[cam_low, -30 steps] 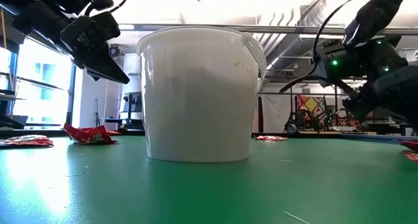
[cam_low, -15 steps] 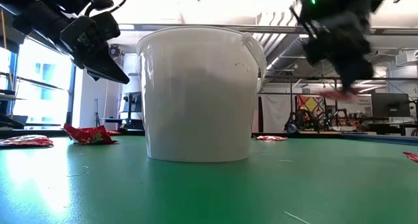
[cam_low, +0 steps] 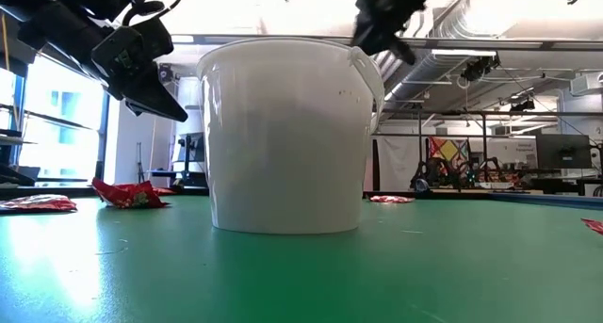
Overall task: Sort candy by brand, put in halloween buckets
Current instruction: Put the red candy into the green bucket
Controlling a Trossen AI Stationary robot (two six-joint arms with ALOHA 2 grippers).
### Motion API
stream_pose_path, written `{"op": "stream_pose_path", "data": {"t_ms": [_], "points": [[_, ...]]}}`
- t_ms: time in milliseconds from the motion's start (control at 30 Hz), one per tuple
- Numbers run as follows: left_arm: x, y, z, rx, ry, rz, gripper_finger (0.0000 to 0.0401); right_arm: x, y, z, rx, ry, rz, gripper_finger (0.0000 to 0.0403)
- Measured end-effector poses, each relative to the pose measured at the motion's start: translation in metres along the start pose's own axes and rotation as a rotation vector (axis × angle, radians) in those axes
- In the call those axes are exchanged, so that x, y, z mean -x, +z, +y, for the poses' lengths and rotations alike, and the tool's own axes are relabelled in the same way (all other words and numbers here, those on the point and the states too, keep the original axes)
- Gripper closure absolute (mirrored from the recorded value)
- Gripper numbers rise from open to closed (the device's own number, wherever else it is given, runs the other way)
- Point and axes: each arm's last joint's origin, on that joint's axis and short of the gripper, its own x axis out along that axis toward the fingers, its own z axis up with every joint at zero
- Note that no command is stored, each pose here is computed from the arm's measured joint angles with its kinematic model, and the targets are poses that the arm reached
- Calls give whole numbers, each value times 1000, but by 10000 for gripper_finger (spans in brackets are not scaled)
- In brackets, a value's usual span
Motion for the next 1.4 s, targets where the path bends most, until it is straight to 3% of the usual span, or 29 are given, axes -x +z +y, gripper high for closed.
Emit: {"op": "stream_pose_path", "data": {"t_ms": [233,500,900,1233,1400], "points": [[0,0,0,1,0,0,401,-55,47,-8,18,-98,-17,403],[0,0,0,27,0,0,401,-102,84,-41,2,-172,-7,403],[0,0,0,27,1,0,401,-133,85,-74,-29,-224,53,403],[0,-1,0,36,2,8,401,-151,78,-81,-52,-238,96,402],[0,-4,1,48,10,45,400,-150,77,-81,-42,-240,103,373]]}}
